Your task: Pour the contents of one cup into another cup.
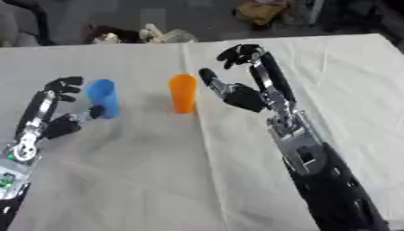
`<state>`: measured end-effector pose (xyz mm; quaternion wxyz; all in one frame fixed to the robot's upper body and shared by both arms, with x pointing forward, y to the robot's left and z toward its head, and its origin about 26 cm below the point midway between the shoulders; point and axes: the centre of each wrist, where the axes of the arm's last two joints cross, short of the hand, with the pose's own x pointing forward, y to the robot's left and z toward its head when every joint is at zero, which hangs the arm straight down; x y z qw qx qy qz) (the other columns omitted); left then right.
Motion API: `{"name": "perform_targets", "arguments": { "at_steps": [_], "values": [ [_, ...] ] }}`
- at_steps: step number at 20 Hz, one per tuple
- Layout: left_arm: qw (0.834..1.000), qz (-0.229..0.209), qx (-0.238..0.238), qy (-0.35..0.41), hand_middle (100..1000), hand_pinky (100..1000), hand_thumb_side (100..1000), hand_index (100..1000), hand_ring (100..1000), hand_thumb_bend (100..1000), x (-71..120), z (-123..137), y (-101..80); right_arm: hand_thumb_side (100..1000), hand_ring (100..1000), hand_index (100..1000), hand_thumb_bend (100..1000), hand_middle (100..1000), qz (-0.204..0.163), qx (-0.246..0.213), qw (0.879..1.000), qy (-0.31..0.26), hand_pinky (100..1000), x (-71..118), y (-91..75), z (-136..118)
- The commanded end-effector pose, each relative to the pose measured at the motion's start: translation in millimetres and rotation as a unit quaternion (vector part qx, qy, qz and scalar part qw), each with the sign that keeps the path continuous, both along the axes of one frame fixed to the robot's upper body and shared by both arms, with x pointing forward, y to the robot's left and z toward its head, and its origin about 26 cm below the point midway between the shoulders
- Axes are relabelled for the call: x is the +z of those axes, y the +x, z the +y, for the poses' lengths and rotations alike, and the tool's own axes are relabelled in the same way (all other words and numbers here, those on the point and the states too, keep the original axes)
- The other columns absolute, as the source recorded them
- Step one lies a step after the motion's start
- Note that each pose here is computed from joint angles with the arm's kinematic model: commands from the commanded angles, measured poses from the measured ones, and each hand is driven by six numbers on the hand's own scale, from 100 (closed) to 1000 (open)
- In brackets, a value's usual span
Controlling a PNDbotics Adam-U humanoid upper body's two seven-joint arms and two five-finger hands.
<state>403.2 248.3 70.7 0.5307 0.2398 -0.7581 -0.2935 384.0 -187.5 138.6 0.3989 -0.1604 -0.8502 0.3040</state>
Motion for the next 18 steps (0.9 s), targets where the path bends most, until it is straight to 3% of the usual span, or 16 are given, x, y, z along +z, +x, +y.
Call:
{"name": "perform_targets", "arguments": {
  "at_steps": [1,8,18],
  "values": [
    [1.0,-0.009,0.015,0.005,767,721,680,861,776,816,0.8,-1.5,7.4,640,770,655,457,484,-0.016,0.007,1.0,0.001,722,11.3,0.2,1.0],
    [0.999,-0.007,0.038,-0.004,763,719,675,860,771,809,-8.9,-4.8,14.0,640,770,655,456,484,-0.017,0.009,1.0,0.001,722,12.2,0.3,2.0],
    [0.998,-0.019,0.055,-0.004,759,719,666,860,769,800,-7.4,-7.8,23.7,642,770,655,455,484,-0.018,0.014,1.0,0.0,722,14.1,0.5,4.2]
  ]
}}
